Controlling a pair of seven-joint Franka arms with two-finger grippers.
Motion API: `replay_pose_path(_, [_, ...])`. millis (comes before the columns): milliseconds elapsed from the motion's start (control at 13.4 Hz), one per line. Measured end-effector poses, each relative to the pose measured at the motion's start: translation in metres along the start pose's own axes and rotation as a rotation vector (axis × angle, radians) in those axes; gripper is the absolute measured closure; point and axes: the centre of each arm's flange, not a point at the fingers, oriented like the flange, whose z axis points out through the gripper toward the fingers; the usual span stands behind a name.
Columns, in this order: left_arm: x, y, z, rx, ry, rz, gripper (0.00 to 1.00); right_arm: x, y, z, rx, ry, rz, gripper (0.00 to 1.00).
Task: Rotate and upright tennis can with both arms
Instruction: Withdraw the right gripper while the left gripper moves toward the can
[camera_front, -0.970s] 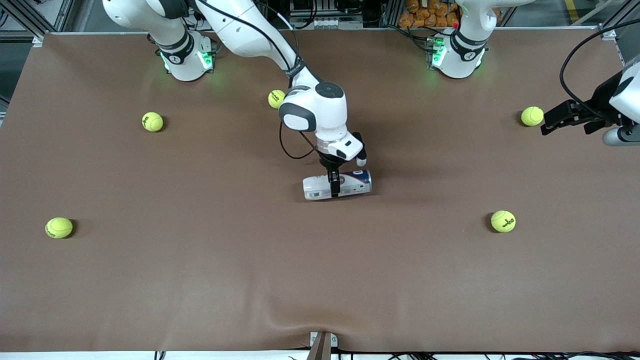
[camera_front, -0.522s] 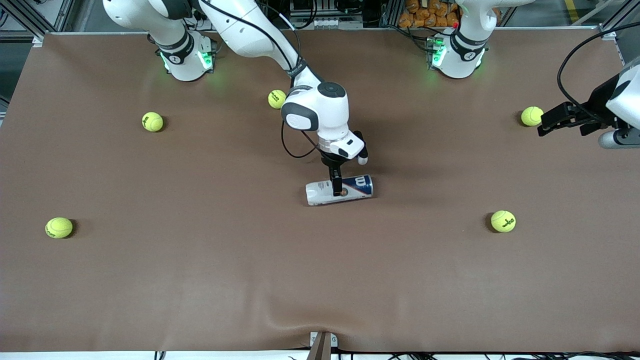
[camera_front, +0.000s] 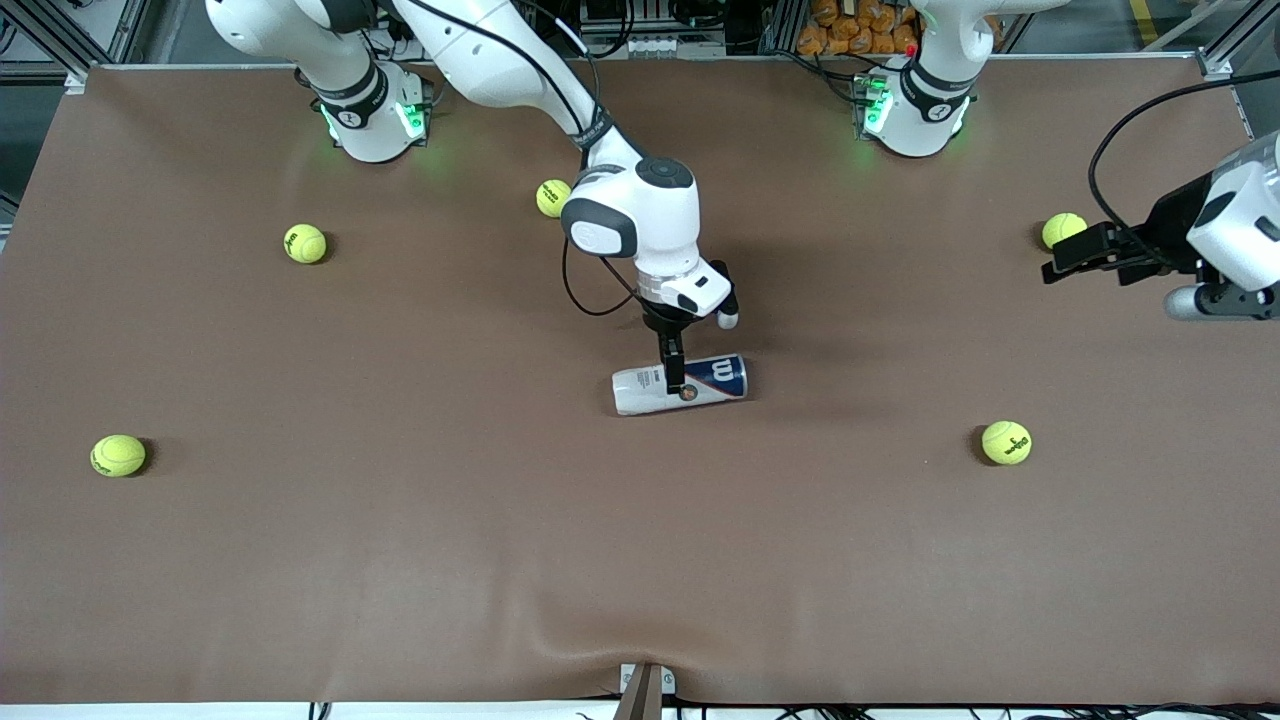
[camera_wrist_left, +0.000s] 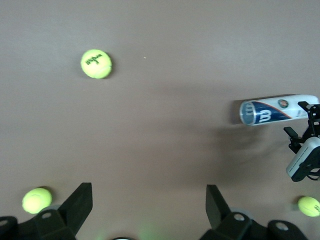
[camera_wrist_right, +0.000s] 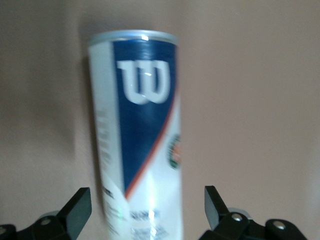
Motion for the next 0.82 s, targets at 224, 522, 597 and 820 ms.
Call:
replay_pose_path(224, [0.010,-0.007,0.013,-0.076,-0.028,-0.026,0.00,-0.033,0.049,-0.042,0.027,-0.061,0.122,0.00])
replay_pose_path(522, [0.027,-0.022,0.036,-0.222,-0.077,-0.081,0.00,-0.150,0.144,-0.123,0.148,-0.183,0.406,0.00])
replay_pose_path(597, [0.031,-0.027,0.044,-0.261,-0.092,-0.098,0.00,-0.185,0.165,-0.141,0.164,-0.215,0.462,0.00])
replay_pose_path(820, [0.044,-0.039,0.073,-0.384,-0.149,-0.147,0.00,-0.274,0.208,-0.179,0.211,-0.311,0.601,0.00])
